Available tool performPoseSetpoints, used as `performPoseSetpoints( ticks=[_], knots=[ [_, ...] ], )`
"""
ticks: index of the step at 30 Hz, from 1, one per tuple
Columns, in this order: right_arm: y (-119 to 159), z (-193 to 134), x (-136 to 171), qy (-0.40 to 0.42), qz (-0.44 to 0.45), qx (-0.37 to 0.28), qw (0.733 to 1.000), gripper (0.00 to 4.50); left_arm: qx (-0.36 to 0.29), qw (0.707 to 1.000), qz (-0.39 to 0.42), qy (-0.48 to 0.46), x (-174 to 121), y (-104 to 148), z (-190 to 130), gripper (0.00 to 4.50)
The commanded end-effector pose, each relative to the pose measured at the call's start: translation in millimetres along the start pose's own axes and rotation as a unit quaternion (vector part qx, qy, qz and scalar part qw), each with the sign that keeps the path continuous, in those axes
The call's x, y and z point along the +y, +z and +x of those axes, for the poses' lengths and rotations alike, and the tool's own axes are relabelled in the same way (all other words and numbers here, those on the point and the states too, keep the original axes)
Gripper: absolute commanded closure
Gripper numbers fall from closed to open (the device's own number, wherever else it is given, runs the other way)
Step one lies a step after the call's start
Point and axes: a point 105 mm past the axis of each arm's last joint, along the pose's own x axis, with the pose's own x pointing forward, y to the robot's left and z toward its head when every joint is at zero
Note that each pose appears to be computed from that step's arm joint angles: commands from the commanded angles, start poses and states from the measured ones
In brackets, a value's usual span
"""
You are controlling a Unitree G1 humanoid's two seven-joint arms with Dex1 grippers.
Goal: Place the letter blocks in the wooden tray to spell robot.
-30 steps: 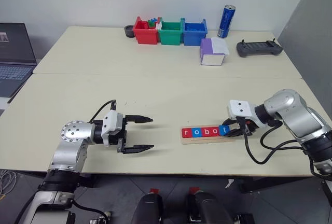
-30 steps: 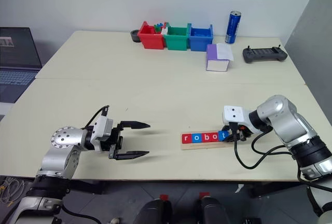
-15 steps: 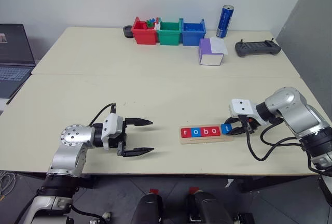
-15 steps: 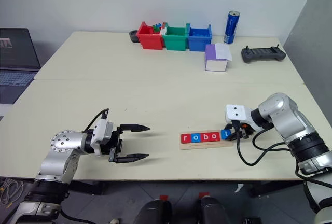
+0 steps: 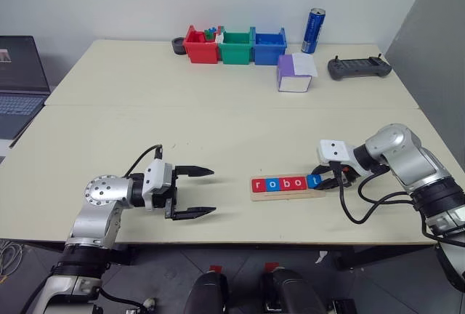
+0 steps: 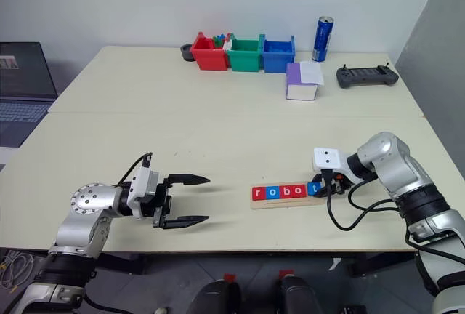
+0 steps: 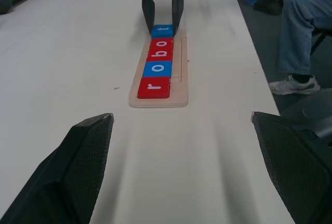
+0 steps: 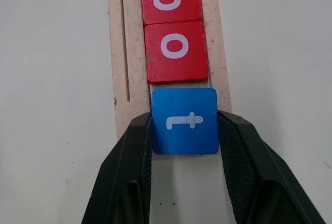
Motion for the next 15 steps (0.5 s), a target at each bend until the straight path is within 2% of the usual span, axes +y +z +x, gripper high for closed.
performPoseSetpoints(
  ticks=[1, 9, 15],
  knots=[
    [8.1, -7.6, -4.4, -0.006, -0.018, -0.006, 1.0, 3.05, -0.008, 1.0, 0.021, 0.008, 3.0, 10.8, -4.3, 0.0],
    [10.8, -8.0, -5.0, -0.005, -0.021, -0.009, 1.0, 3.05, -0.008, 1.0, 0.022, 0.008, 2.6, 11.5, -3.9, 0.0],
    [12.4, -10.4, -6.7, -0.01, -0.024, -0.013, 1.0, 1.03, -0.008, 1.0, 0.021, 0.007, 2.7, 11.5, -4.1, 0.0]
  ],
)
